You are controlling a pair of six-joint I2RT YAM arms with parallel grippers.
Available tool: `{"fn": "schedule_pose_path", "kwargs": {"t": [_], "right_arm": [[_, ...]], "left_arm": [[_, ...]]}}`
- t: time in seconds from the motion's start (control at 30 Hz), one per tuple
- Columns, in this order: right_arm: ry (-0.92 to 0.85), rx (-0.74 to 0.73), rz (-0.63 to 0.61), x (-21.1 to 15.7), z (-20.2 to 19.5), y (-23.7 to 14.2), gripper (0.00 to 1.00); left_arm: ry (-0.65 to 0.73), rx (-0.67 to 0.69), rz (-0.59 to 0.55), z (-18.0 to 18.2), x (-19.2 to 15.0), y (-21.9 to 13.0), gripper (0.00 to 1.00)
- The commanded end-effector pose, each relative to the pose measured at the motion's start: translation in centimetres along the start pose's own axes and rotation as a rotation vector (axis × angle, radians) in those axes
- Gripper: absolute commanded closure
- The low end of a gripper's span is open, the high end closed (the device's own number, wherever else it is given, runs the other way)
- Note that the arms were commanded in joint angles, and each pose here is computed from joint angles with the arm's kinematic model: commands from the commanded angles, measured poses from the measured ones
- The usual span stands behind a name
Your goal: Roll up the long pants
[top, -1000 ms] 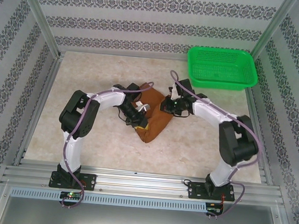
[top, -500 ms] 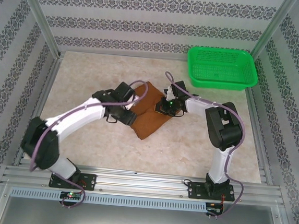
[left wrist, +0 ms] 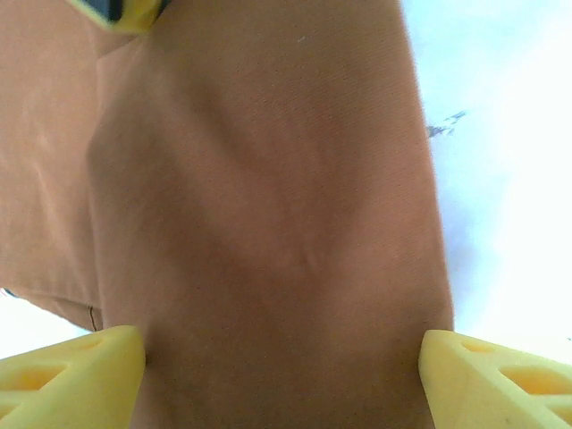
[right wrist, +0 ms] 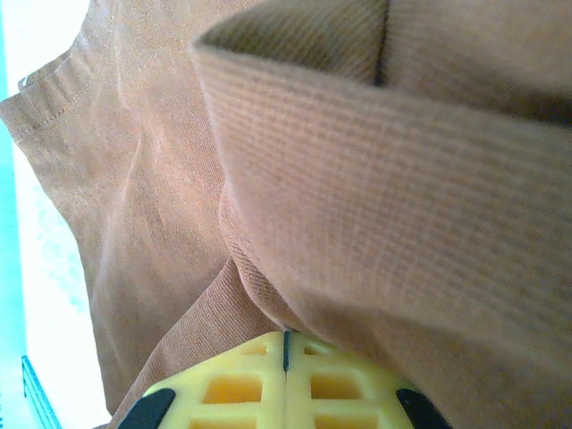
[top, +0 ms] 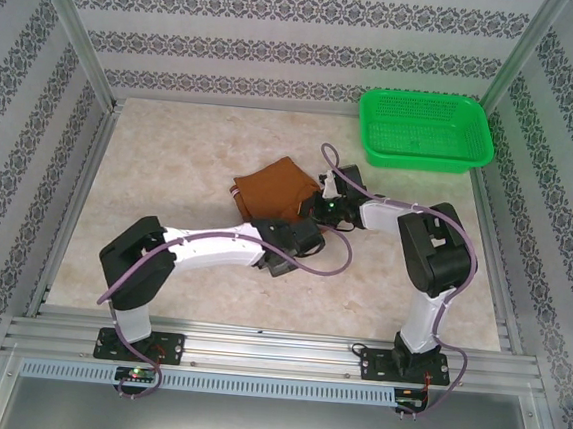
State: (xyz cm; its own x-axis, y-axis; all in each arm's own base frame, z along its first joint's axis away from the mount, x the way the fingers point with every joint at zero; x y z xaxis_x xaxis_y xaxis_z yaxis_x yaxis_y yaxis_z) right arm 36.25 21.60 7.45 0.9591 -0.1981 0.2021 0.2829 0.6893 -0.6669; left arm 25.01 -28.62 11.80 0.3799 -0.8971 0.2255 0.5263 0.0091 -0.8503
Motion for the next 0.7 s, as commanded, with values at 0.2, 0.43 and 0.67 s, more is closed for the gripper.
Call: {"fn": "schedule_pose_path", "kwargs": {"t": [0.2,0.43,0.67], "right_arm": [[0.151,-0.217,0.144,-4.4,-5.2,1.4,1.0],[0.141,-0.218,0.141,-4.3,-4.8,1.1,1.0],[0.123,-0.227,0.131,-4.2,-4.5,0.5,1.0]], "left_arm": [[0.104,0.02,-0.031,-1.2,2.2,0.4,0.11],[0.112,0.117,0.119,-0.3,1.0,5.3,0.1],[-0.017,0.12,0.284,2.7,-2.4,9.1,0.1]]}}
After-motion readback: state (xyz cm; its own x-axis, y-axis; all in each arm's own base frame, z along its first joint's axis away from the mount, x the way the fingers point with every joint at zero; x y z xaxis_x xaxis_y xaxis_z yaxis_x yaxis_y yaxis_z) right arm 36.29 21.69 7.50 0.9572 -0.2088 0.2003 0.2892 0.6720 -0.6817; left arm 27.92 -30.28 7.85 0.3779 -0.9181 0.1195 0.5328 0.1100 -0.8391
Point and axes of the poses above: each hand's point on the last joint's axis, 136 mm out from that joint toward the fingers, its own y axis out along the fingers, its own z axis along the line the jaws close on, x = y × z, the point moved 5 cm from there along -y, back along the fingers, and after that the axes turned 2 degrees about y, right-handed, at the moved point
